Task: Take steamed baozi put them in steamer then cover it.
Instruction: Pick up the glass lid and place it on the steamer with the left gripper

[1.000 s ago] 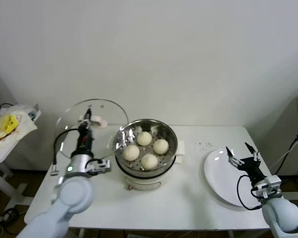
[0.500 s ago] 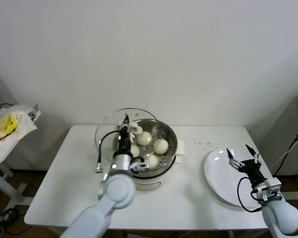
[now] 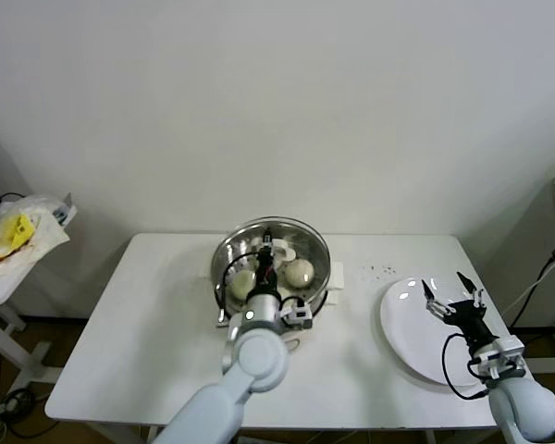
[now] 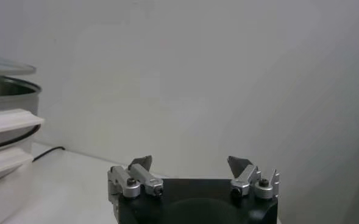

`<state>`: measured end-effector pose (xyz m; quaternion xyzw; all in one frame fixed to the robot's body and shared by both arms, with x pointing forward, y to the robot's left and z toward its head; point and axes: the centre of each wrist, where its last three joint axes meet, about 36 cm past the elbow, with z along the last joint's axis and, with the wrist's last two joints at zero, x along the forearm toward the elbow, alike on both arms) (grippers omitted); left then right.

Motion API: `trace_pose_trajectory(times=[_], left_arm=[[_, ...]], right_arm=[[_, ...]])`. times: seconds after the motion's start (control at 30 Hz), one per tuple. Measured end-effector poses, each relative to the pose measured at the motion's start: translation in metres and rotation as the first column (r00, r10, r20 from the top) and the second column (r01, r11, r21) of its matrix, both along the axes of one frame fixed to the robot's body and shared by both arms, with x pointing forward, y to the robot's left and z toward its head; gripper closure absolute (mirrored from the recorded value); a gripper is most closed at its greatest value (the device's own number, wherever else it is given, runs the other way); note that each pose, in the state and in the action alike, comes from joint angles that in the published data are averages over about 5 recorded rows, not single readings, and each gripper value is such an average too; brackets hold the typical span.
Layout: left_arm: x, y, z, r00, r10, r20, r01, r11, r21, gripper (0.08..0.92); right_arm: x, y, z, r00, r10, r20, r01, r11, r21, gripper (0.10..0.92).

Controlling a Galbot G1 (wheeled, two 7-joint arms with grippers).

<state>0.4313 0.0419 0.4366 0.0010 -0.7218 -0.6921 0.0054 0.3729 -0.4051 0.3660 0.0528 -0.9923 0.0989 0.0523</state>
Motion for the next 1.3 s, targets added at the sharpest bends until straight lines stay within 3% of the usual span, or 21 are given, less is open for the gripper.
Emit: trace_pose_trajectory(times=[1.3], left_arm=[[0.008,-0.004,-0.019,0.9987,0.008,-0.050,-0.007,1.000,0.027,0.848]], right_arm=[[-0.005,0.000,-0.006,1.000,0.021,-0.009,-0.021,1.000,-0.006,0.200]])
